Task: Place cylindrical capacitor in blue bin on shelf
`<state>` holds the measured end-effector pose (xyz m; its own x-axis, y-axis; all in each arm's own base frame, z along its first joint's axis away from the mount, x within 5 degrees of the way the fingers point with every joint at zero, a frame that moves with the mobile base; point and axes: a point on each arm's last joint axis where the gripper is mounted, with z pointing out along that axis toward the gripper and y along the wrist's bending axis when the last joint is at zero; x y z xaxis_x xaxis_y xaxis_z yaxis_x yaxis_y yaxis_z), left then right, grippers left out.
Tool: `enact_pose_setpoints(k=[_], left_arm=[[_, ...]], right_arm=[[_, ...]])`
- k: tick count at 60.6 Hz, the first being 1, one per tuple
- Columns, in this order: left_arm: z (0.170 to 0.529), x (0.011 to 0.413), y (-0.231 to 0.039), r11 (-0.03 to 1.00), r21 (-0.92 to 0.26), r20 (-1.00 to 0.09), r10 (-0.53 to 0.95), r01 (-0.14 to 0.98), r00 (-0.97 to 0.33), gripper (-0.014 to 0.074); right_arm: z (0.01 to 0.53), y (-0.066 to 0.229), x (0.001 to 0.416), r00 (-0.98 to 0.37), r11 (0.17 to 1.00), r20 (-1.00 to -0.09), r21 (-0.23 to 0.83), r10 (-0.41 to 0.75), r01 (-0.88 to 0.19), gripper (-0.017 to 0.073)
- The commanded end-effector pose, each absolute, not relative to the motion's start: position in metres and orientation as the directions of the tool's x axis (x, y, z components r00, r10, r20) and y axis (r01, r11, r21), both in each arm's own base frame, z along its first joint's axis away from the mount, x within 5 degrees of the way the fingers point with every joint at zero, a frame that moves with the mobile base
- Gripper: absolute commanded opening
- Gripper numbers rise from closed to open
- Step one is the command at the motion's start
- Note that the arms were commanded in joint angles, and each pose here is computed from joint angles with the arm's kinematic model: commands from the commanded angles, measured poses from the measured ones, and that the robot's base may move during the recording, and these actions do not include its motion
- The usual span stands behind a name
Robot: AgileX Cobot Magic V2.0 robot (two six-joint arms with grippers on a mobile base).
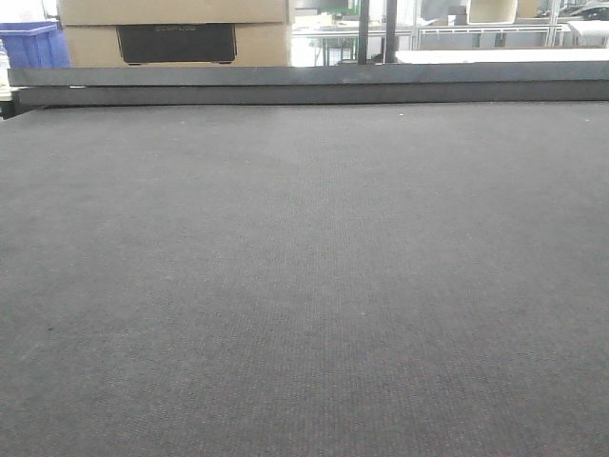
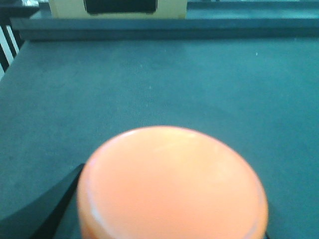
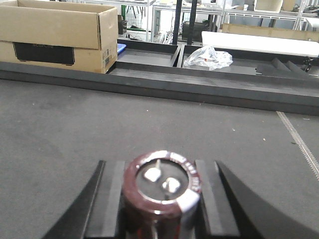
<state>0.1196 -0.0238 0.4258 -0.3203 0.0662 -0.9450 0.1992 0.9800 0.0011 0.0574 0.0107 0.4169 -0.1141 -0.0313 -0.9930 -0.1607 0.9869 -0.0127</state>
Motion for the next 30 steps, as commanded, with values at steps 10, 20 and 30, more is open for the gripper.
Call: enact_pose_setpoints(k=[10,20,30], left_arm=[[0.4314,0.1186,-0.0248,0.978,-0.006,-0.962,0.051,0.207,-0.268,-0.0111],[0.4314,0.1186,-0.0248,0.978,-0.006,-0.962,0.051,0.207,-0.268,-0.0111],[0.4314,0.1186,-0.0248,0.978,-0.006,-0.962,0.051,0.207,-0.268,-0.0111]], right_arm=[[0.4206,0.0099,0.0559,-0.086,0.988,-0.996,-0.024,-0.038,-0.155,-0.0162],[0.4206,0.0099,0.0559,-0.086,0.988,-0.996,-0.024,-0.038,-0.155,-0.0162],[0.4206,0.0099,0.0559,-0.086,0.988,-0.996,-0.024,-0.038,-0.155,-0.0162]])
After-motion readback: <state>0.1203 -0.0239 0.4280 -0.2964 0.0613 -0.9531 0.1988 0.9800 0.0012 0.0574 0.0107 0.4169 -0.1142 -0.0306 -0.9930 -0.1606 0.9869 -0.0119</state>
